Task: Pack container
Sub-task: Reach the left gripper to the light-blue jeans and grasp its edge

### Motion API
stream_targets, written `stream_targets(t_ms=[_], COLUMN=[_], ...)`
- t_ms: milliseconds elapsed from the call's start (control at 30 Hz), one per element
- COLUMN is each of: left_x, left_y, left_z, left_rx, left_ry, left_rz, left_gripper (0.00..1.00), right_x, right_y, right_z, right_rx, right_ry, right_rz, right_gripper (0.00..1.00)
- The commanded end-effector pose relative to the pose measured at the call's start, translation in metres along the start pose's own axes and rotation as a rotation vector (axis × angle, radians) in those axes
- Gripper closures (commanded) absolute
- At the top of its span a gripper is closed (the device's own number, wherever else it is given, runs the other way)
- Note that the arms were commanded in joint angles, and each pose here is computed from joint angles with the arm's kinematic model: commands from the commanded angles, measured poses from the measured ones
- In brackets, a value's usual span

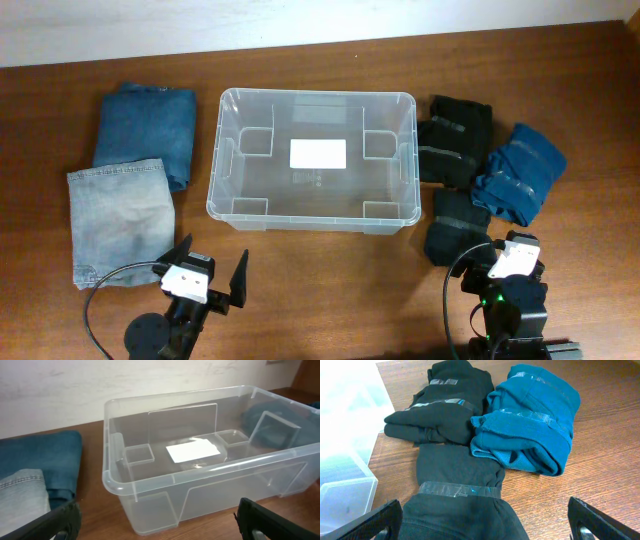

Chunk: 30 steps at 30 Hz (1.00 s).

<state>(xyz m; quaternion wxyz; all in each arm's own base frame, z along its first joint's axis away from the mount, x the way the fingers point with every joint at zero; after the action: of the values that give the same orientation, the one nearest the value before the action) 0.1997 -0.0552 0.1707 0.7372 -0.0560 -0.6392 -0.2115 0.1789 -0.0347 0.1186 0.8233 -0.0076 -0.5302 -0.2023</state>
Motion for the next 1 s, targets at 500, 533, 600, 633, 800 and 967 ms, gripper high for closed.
stream_targets(t_ms=[500,533,600,633,800,967], left_x=[0.107,0.113,0.125,0.133,0.162,0.177], left_y=[0.044,0.048,0.058,0.065,0.100,0.136], left_z=[0.048,0.050,0.050,0.047,0.019,-0.006], left_rx=[0.243,0.263,0.299,0.319,0.393,0.433], left_ry=[-0.147,-0.132,-0.081,-0.037,0.211,0.443], left_rz=[0.065,0.085,0.118,0.125,0.151,0.121], left_gripper=[0.01,0.00,0.01,0.00,0.01,0.01], right_x=[-0.002,-0.002,-0.002,-0.002,-0.002,-0.002], right_y=[-0.002,-0.002,-0.002,-0.002,-0.002,-0.002], right_z=[-0.001,-0.001,-0.001,-0.001,-0.001,-0.001], right_rx=[-0.009,-0.009,-0.009,-0.009,-0.009,-0.009], right_ry=[-0.001,-0.001,-0.001,-0.001,-0.001,-0.001], right_rz=[0.003,0.004,0.003,0.003,0.003,0.003], right_gripper=[0.02,0.02,0.02,0.02,0.02,0.02])
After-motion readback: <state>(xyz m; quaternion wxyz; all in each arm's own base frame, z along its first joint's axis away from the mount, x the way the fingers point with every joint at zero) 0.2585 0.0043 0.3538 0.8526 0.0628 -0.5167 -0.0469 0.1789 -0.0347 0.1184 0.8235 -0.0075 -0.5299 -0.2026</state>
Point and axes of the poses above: each gripper's point midway between its finger pads, its own z axis back along the fingers, its own y axis along the line the jaws close on, x = y × z, the point moved 3 cm from there along z, back along the fingers, and after that the axes turned 10 degrees about -z, right-handed, at the moved point
